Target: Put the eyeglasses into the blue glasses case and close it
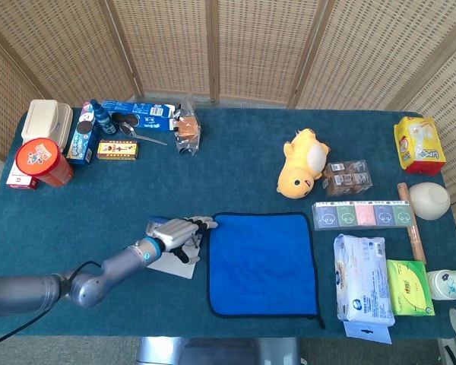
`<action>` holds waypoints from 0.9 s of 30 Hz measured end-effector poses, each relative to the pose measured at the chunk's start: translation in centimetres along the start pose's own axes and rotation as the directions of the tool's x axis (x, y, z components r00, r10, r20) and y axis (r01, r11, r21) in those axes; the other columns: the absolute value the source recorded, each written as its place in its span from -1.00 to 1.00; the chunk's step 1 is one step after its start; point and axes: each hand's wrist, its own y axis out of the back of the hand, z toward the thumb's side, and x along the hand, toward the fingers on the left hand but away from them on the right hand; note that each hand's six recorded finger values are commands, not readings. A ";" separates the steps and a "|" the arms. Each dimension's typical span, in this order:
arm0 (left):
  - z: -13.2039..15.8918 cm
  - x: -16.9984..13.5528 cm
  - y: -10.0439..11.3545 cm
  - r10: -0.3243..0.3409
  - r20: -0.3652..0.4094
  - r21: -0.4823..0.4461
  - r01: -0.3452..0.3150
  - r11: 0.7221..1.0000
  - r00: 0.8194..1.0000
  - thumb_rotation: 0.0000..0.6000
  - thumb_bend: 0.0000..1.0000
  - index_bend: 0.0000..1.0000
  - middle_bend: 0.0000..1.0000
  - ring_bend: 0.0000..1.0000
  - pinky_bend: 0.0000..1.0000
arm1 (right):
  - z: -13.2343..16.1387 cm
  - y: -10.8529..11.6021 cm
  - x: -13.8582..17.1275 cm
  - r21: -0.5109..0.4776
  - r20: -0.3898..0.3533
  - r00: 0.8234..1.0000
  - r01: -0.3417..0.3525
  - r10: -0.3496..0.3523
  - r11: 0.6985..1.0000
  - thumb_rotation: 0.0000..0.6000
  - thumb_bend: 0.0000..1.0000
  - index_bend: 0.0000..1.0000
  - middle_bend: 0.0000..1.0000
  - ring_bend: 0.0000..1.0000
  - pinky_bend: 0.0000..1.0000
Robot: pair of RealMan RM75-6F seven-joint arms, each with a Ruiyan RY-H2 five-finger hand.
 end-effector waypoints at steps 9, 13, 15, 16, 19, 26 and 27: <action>-2.6 -3.9 -1.2 -0.016 -0.048 -0.031 0.015 0.999 0.999 0.81 -0.35 -1.00 -0.99 -1.00 -0.78 | 0.1 -0.2 0.0 -0.007 -0.009 1.000 -0.003 0.003 1.000 0.88 -0.41 -0.76 -0.52 -0.56 -0.65; -3.4 -4.8 -1.7 -0.023 -0.066 -0.052 0.019 0.998 0.998 0.80 -0.35 -1.00 -0.99 -1.00 -0.78 | 0.3 -0.3 0.0 -0.010 -0.016 1.000 -0.005 0.005 1.000 0.89 -0.41 -0.76 -0.52 -0.56 -0.65; -3.6 -5.1 -1.9 -0.022 -0.070 -0.064 0.017 0.998 0.997 0.81 -0.35 -1.00 -0.99 -1.00 -0.78 | 0.4 -0.4 -0.1 -0.011 -0.019 1.000 -0.006 0.005 1.000 0.89 -0.41 -0.76 -0.52 -0.56 -0.65; -3.7 -5.2 -2.0 -0.021 -0.070 -0.069 0.016 0.997 0.997 0.81 -0.35 -1.00 -0.99 -1.00 -0.78 | 0.4 -0.4 -0.1 -0.012 -0.019 1.000 -0.006 0.006 1.000 0.89 -0.41 -0.76 -0.52 -0.56 -0.65; -3.6 -5.4 -2.2 -0.021 -0.063 -0.074 0.016 0.997 0.998 0.81 -0.35 -1.00 -0.99 -1.00 -0.78 | 0.4 -0.4 0.0 -0.013 -0.020 1.000 -0.008 0.008 1.000 0.89 -0.41 -0.76 -0.52 -0.56 -0.65; -3.5 -6.1 -2.8 -0.039 -0.057 -0.080 0.034 0.996 0.998 0.80 -0.35 -1.00 -0.98 -1.00 -0.78 | 0.2 -0.5 0.2 -0.019 -0.018 1.000 -0.007 0.006 1.000 0.89 -0.42 -0.76 -0.52 -0.56 -0.65; -3.6 -6.2 -2.9 -0.039 -0.059 -0.084 0.035 0.996 0.998 0.80 -0.35 -1.00 -0.98 -1.00 -0.78 | 0.2 -0.5 0.2 -0.020 -0.019 1.000 -0.007 0.007 1.000 0.89 -0.41 -0.76 -0.52 -0.56 -0.65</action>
